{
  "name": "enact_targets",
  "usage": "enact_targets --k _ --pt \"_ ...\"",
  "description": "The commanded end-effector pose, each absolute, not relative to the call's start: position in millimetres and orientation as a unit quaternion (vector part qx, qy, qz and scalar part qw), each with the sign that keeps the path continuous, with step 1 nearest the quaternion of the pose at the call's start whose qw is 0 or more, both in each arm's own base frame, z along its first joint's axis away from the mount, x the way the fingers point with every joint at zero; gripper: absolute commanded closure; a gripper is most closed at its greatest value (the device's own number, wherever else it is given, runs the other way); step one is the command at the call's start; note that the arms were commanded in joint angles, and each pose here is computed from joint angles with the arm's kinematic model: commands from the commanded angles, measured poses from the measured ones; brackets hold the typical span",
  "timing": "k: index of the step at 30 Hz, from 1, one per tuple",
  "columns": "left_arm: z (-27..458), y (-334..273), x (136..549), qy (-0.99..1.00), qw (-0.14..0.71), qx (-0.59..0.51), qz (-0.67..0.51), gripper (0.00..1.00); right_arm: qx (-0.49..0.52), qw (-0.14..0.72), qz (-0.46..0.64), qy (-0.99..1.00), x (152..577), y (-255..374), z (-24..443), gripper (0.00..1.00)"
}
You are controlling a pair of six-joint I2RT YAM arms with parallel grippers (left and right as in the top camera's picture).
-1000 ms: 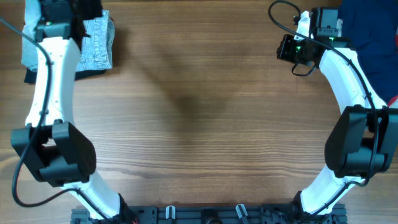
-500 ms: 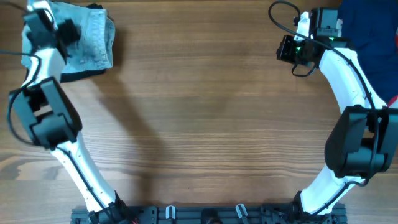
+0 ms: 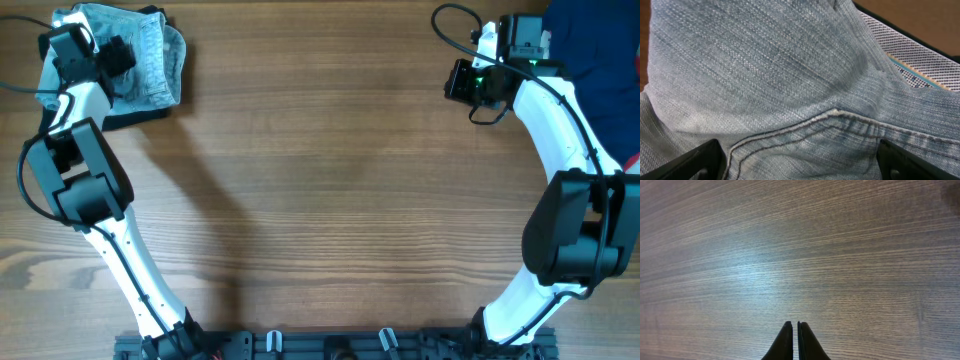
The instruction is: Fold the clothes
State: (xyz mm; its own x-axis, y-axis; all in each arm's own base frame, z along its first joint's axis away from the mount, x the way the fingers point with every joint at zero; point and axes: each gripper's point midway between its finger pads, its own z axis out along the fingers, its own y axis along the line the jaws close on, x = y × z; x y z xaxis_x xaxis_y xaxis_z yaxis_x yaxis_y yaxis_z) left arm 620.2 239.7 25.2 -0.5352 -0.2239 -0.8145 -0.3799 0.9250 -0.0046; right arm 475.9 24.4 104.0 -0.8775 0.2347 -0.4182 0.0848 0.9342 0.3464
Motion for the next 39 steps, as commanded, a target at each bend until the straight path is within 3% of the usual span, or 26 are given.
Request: enact_targets --k 1,5,10,14,19,24,31,39 --pt "-2.4 206.0 614.0 0.893 0.424 -0.139 0.056 0.00 0.074 0.236 0.168 0.954 477.0 28.8 107.8 0.95" --pt "121.7 198.2 628.4 0.848 0.512 -0.122 0.067 0.00 0.069 0.244 0.176 0.951 480.4 31.3 111.0 0.96" --pt "222.4 167.3 602.3 0.839 0.530 -0.106 0.060 0.00 0.043 0.271 0.174 0.946 486.4 31.9 123.7 0.89" --pt "266.3 134.3 564.1 0.857 0.505 -0.093 0.047 0.00 -0.003 0.330 0.155 0.931 489.4 30.1 165.9 0.71" --pt "290.7 98.7 513.0 0.885 0.459 -0.079 0.031 0.00 -0.010 0.424 0.116 0.898 471.3 19.7 255.9 0.37" --pt "284.4 82.4 487.3 0.906 0.416 -0.072 0.022 0.00 -0.015 0.506 0.101 0.857 423.5 18.3 344.2 0.00" --pt "279.6 82.1 484.8 0.911 0.406 -0.072 0.021 0.00 -0.026 0.581 0.097 0.808 350.5 22.2 420.1 0.00" --pt "279.6 82.1 484.8 0.911 0.406 -0.072 0.021 0.00 -0.029 0.604 0.094 0.791 315.5 23.8 441.9 0.00"
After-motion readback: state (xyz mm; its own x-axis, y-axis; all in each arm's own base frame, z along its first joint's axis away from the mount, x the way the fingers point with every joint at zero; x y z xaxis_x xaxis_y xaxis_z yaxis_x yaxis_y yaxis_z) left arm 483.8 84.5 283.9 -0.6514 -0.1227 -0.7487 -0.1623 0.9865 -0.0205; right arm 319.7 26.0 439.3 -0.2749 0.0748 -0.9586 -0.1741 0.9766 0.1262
